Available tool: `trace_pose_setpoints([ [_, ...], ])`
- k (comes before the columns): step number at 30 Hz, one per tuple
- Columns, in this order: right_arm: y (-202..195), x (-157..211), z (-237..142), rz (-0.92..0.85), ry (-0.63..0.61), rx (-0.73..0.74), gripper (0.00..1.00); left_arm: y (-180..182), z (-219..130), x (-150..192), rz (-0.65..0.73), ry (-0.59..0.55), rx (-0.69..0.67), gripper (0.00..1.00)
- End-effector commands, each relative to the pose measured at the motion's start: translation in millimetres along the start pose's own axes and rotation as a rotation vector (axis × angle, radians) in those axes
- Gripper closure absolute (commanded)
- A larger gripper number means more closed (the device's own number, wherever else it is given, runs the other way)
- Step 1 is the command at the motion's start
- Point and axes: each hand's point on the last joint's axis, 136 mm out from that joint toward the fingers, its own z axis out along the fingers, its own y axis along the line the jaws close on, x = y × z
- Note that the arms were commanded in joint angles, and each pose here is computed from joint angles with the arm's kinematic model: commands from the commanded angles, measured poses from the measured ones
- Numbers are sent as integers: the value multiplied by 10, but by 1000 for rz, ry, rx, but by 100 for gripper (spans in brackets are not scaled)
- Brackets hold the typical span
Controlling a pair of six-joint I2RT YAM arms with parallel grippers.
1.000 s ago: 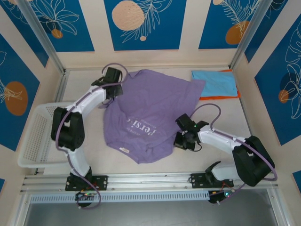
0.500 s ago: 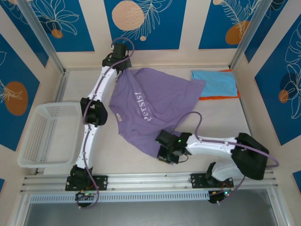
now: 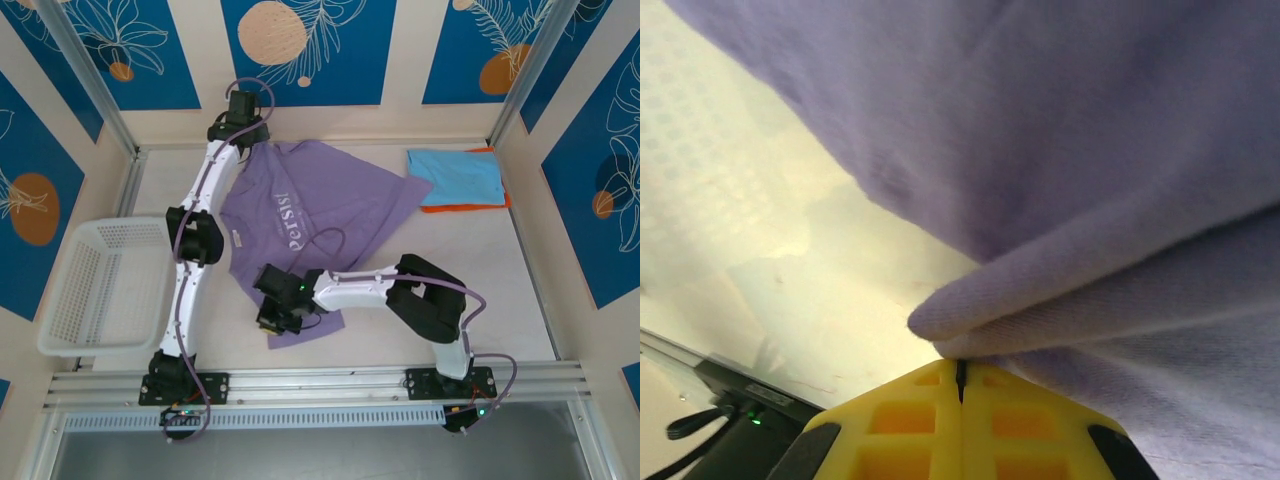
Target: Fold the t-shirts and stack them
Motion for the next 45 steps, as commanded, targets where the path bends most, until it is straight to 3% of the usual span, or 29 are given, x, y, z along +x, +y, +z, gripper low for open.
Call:
trace_pose_setpoints([
  [1, 184, 110, 16, -16, 47, -28, 93, 20, -504, -491, 7, -95, -11, 40],
  [3, 172, 110, -9, -27, 39, -25, 71, 39, -602, -436, -4, -59, -25, 25],
  [5, 159, 102, -134, -82, 9, -34, 55, 51, -730, -329, -9, -9, -52, 20],
  [9, -35, -43, -638, -192, -147, 12, 40, 15, -1001, 36, -11, 104, -64, 18],
  [13, -488, -453, -1244, -197, -272, 93, 33, -50, -1295, 634, -12, 167, -27, 17],
  [21, -1633, -1912, -2273, 94, -535, 79, 26, 35, -1549, 2084, -36, 363, 10, 17],
  [28, -2129, -2665, -2358, 286, -500, 14, 27, 435, -1604, 2878, -116, 473, -65, 22],
  [36, -2181, -3097, -2392, 292, -548, -2, 28, 896, -1842, 3162, -90, 464, -187, 16],
  [41, -2132, -3338, -2269, 297, -515, -12, 35, 904, -1718, 3266, -148, 494, -139, 16],
  [45, -2092, -3448, -2175, 302, -488, -10, 44, 895, -1601, 3310, -172, 521, -107, 48],
])
